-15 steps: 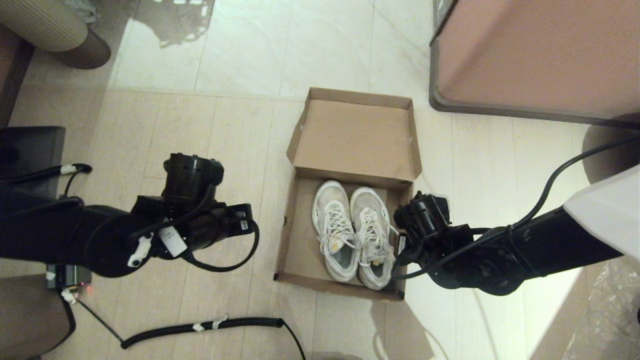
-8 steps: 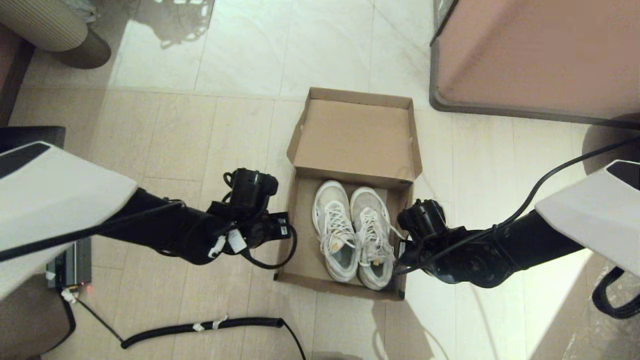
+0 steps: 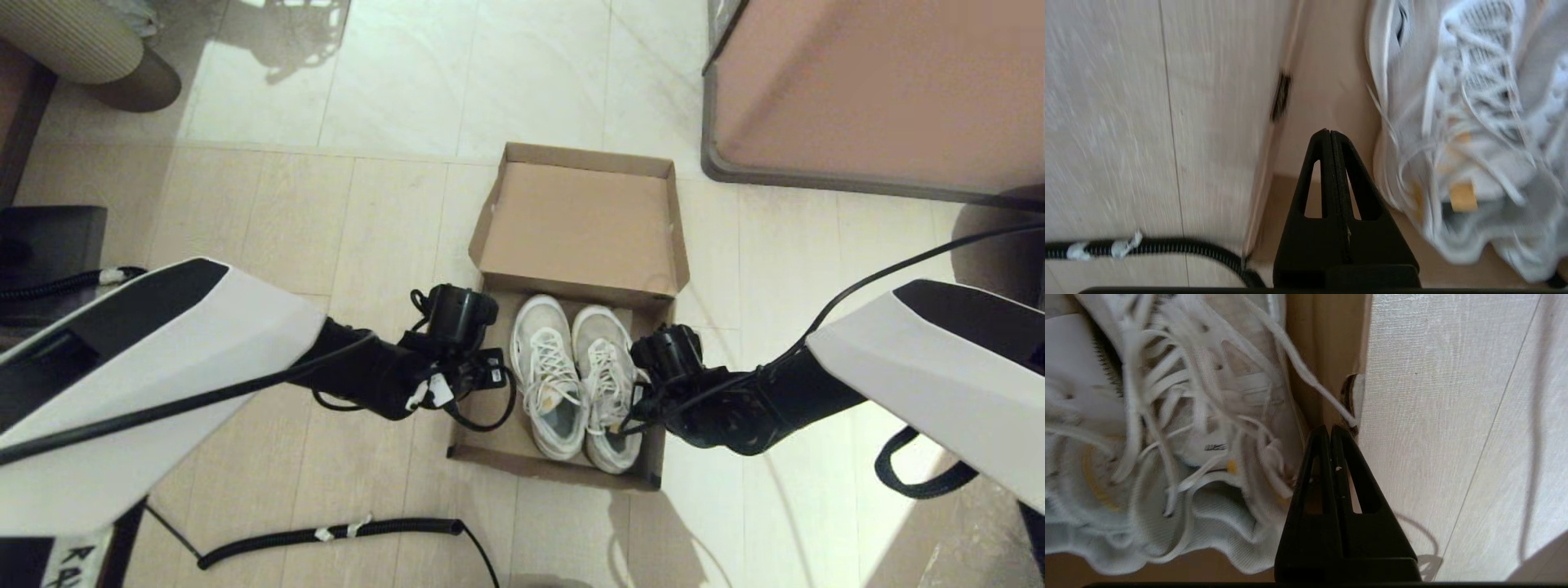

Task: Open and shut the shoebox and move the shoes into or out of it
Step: Close the shoe box

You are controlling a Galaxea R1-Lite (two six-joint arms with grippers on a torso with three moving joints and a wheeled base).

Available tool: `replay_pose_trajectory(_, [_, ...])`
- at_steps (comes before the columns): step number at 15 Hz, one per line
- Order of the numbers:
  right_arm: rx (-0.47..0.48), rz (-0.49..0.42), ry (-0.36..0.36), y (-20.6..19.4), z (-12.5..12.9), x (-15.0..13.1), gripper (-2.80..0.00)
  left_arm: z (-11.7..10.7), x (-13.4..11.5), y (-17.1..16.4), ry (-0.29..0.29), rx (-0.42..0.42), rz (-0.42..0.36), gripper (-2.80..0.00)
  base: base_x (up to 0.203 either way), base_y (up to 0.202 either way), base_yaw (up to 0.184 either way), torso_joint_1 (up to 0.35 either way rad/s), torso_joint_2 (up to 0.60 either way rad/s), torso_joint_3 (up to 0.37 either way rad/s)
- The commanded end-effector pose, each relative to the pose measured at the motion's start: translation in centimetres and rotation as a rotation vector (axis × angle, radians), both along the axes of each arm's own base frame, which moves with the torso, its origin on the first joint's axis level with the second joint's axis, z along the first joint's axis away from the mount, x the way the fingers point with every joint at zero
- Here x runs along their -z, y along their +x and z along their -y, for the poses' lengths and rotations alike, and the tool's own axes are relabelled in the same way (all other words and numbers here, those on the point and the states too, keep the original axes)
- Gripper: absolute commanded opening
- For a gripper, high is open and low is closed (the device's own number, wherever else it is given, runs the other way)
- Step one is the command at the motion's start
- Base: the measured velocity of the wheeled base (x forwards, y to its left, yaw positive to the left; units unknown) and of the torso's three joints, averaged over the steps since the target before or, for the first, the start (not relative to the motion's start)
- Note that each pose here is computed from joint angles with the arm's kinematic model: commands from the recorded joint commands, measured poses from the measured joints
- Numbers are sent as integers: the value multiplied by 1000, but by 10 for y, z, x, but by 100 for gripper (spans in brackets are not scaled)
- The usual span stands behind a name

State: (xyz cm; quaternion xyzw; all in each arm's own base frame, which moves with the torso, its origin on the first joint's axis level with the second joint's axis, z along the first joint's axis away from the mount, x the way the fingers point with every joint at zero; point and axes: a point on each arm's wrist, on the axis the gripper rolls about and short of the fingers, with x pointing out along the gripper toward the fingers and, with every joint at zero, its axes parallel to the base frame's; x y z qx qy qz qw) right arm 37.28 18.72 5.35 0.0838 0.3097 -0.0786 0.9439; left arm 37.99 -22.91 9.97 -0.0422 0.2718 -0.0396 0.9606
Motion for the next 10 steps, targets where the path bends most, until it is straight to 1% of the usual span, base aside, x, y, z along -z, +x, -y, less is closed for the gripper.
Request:
replay_pose_trajectory(1, [-2, -16, -20, 4, 0, 10, -280, 4, 14, 7, 17, -14, -13, -280, 0, 0, 0, 0, 0, 0])
replay_pose_trajectory(3, [-12, -34, -33, 2, 1, 13, -280, 5, 25, 6, 42, -10, -45, -280, 0, 0, 0, 0, 0, 0])
replay_pose_trajectory(5, [-7, -55, -45, 1, 5, 20, -280, 6, 36, -2, 99, -1, -131, -280, 0, 0, 0, 0, 0, 0])
replay_pose_trajectory(7, [-3, -90, -61, -6, 10, 28, -280, 13, 41, -17, 150, 20, -222, -280, 0, 0, 0, 0, 0, 0])
replay_pose_trajectory(8, [-1, -110, -68, -10, 12, 33, -280, 16, 43, -23, 160, 20, -253, -280, 0, 0, 0, 0, 0, 0])
replay_pose_trajectory(10, [5, -138, -79, -17, 16, 40, -280, 24, 49, -33, 167, 20, -289, -280, 0, 0, 0, 0, 0, 0])
